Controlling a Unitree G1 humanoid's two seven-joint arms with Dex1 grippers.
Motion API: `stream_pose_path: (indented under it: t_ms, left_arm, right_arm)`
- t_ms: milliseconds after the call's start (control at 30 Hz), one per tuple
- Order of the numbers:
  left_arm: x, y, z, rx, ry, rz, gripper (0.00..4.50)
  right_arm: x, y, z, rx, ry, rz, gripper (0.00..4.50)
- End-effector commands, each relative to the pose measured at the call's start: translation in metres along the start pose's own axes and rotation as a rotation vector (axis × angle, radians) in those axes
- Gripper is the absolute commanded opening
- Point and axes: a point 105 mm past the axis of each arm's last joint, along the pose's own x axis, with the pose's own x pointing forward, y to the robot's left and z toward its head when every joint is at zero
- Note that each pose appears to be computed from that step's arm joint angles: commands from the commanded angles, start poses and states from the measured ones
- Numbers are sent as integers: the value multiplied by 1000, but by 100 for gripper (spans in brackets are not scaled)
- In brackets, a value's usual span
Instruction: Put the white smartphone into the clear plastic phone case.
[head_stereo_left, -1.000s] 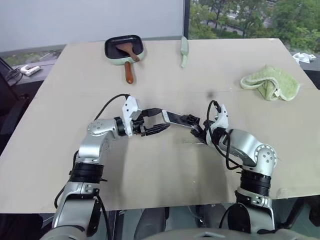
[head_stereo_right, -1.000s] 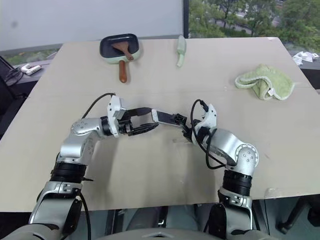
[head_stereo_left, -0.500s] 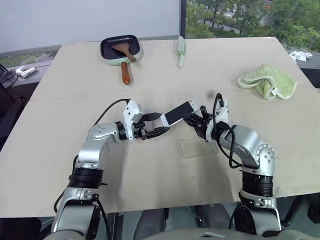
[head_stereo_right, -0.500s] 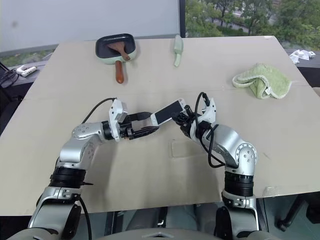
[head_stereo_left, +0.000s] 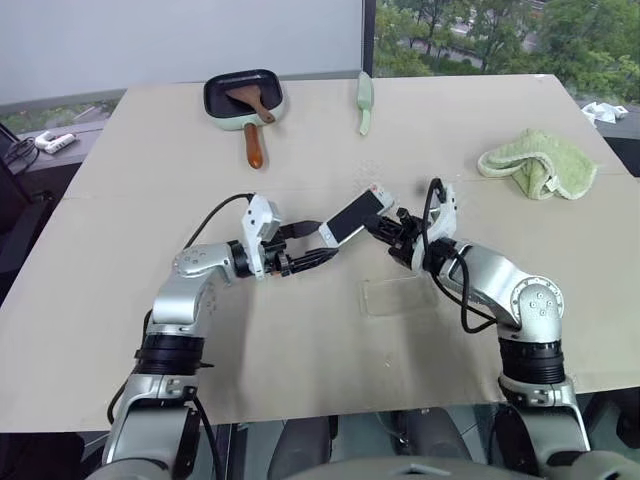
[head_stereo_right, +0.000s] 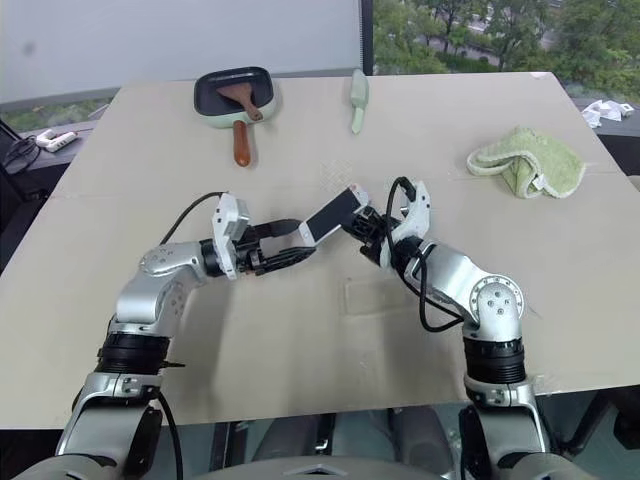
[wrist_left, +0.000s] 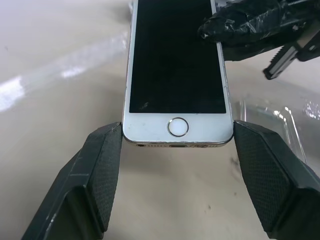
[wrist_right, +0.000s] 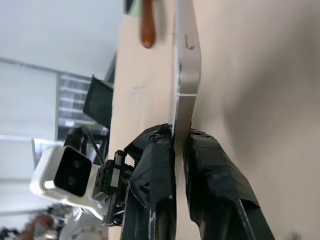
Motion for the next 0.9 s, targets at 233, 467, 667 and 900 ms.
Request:
stream_pose_path:
  t_ms: [233,467,667,900]
  left_arm:
    - [14,-31,25,62,-69,-192,301]
    - [13,-34,24,57,-50,-212,413]
    - [13,-27,26,94,-53,-169,445]
    - [4,-25,31,95,-46,-169,445]
  right_arm:
    - [-8,9,43,-200,-198,54,5]
    - [-7,13,42,-205,-209,74,0]
    - [-8,14,44,-208,-224,83,0]
    - [-27,9,69,-422,-234,102,0]
